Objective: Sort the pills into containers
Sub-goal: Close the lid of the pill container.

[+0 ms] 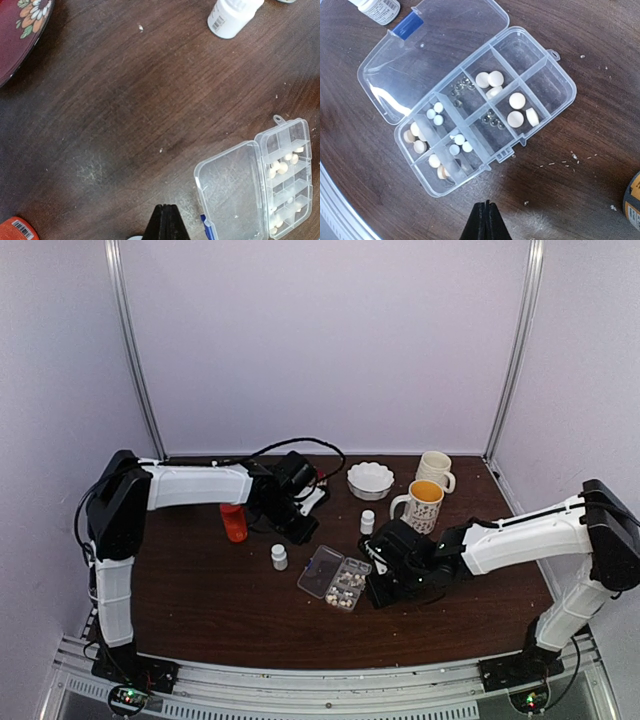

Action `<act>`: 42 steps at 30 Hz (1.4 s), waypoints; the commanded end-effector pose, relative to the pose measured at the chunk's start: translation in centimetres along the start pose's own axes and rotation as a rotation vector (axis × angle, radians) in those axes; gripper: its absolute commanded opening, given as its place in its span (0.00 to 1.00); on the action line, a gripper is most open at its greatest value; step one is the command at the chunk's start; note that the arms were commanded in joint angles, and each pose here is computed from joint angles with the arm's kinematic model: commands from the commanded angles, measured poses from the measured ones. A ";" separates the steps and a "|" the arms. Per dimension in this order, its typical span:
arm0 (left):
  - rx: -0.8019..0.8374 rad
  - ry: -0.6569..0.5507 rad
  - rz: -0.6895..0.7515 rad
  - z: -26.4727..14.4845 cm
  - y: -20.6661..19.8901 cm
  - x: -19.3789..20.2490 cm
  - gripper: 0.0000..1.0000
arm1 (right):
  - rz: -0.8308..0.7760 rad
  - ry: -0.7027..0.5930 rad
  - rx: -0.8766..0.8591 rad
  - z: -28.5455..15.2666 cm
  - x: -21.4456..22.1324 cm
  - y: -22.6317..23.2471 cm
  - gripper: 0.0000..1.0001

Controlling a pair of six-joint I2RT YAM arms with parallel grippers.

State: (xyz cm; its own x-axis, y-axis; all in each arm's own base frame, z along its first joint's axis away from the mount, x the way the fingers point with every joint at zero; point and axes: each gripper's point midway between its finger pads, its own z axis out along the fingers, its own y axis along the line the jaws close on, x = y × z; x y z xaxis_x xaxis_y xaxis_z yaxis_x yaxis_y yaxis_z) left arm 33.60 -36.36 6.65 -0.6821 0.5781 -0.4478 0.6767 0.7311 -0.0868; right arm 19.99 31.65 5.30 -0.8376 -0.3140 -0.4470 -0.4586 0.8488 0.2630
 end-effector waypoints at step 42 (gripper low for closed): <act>0.543 0.059 -0.010 -0.3 -10.8 0.3 0.25 | 0.077 -0.079 -0.067 3.3 -0.4 -1.2 0.00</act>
State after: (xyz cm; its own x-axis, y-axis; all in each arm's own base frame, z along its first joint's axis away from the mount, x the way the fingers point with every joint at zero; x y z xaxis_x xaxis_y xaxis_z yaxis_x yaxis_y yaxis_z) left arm 26.73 -42.65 8.02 -0.7006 0.6015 -0.3839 0.7026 0.4878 -0.5180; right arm 21.92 32.37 2.18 -0.8443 -0.2283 -0.4849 -0.4200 0.8439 0.3340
